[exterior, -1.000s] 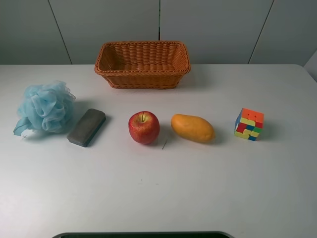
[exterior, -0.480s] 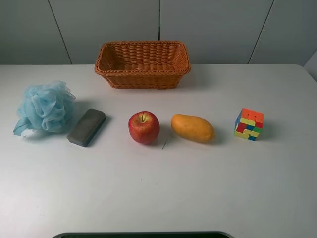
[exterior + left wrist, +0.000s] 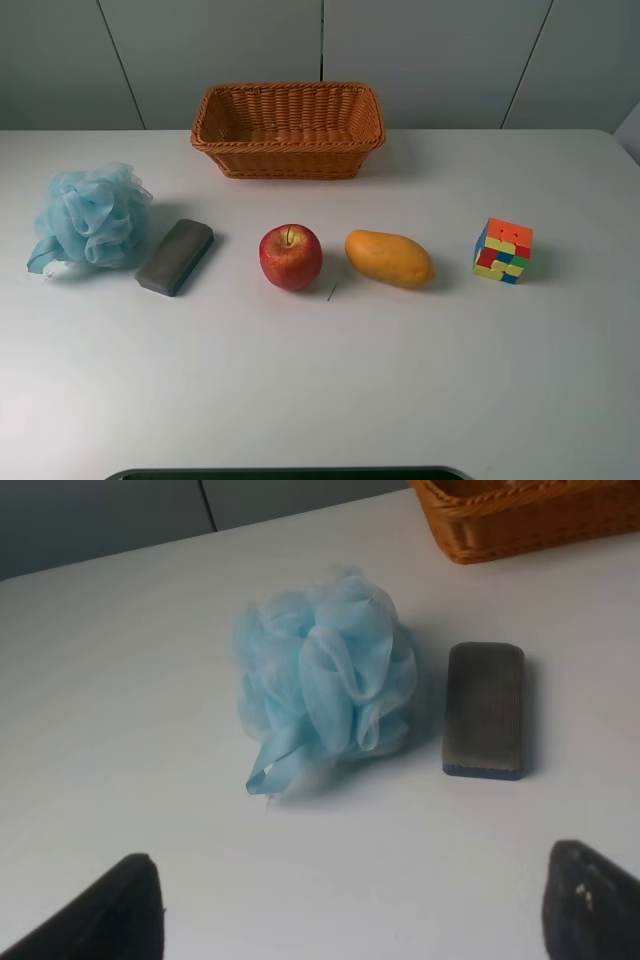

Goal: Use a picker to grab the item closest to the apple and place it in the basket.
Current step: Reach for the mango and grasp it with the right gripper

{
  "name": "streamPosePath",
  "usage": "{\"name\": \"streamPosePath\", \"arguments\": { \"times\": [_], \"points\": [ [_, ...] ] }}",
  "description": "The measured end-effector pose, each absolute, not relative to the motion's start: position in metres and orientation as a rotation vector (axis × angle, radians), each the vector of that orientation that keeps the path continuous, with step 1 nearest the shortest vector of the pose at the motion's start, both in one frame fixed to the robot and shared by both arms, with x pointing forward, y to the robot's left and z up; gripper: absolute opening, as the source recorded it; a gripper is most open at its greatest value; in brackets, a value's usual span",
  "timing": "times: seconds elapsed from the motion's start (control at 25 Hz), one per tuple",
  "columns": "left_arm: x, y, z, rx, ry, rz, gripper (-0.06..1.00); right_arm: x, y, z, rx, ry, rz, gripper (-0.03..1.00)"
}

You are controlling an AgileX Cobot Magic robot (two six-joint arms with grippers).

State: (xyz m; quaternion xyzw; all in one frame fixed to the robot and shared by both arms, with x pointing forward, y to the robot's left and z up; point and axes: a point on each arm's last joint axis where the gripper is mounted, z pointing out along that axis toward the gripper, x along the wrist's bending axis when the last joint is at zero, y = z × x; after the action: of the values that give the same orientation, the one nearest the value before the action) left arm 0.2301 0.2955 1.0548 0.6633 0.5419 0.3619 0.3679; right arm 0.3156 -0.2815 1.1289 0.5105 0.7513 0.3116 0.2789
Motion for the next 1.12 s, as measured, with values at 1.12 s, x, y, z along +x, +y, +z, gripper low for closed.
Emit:
{"name": "streamPosePath", "arguments": {
  "times": [1.12],
  "points": [
    [0.230, 0.295, 1.055, 1.705, 1.388, 0.933, 0.73, 0.504, -0.161, 0.982, 0.954, 2.913, 0.445, 0.70]
  ]
}}
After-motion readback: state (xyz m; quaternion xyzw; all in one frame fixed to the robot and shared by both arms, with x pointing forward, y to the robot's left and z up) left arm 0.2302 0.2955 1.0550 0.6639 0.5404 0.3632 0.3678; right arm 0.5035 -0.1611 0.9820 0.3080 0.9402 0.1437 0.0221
